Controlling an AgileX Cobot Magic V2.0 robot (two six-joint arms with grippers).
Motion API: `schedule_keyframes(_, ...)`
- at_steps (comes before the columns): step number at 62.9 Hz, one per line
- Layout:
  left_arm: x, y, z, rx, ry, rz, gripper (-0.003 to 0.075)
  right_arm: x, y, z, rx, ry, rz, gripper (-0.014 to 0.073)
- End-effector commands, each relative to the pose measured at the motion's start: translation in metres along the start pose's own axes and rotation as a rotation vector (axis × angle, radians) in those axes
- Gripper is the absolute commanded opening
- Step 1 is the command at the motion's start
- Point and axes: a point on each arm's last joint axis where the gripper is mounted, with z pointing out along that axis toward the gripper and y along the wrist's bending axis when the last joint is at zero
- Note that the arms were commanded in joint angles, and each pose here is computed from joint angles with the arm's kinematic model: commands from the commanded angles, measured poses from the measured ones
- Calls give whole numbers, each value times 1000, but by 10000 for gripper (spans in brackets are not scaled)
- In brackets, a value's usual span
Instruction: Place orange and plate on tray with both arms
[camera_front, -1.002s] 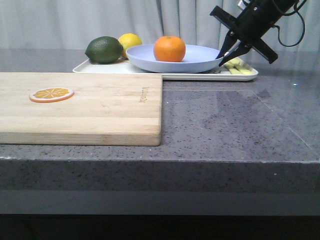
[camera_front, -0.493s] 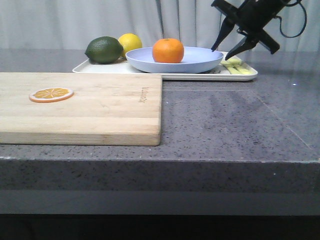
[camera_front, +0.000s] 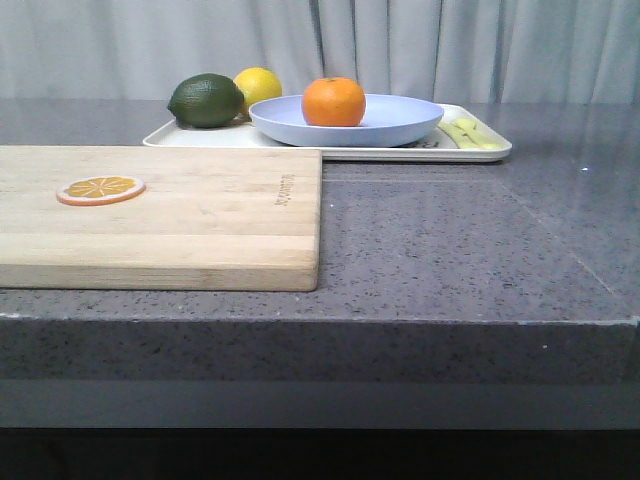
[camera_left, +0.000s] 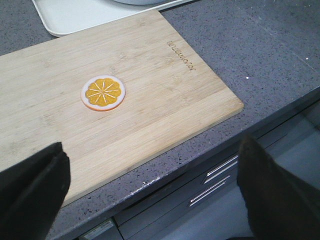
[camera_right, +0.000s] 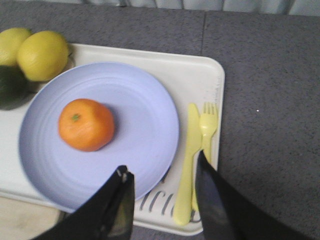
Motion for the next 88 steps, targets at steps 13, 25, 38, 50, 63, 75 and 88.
schedule_keyframes(13, -12, 0, -6, 0, -91, -12, 659, 30, -1, -70, 14, -67, -68, 318)
schedule_keyframes(25, -12, 0, -6, 0, -91, -12, 659, 82, -19, -93, 33, -52, -93, 318)
schedule_keyframes(38, -12, 0, -6, 0, -91, -12, 659, 127, -52, -120, 122, -27, -31, 318)
schedule_keyframes(50, -12, 0, -6, 0, -91, -12, 659, 172, -58, -151, 117, -41, -12, 318)
schedule_keyframes(63, -12, 0, -6, 0, -91, -12, 659, 214, -52, -188, 84, -139, -33, 318)
schedule_keyframes(75, -12, 0, -6, 0, -91, -12, 659, 246, -49, -214, 81, -229, -41, 318)
schedule_keyframes(88, -12, 0, -6, 0, -94, -12, 659, 271, -45, -232, 36, -309, -21, 318)
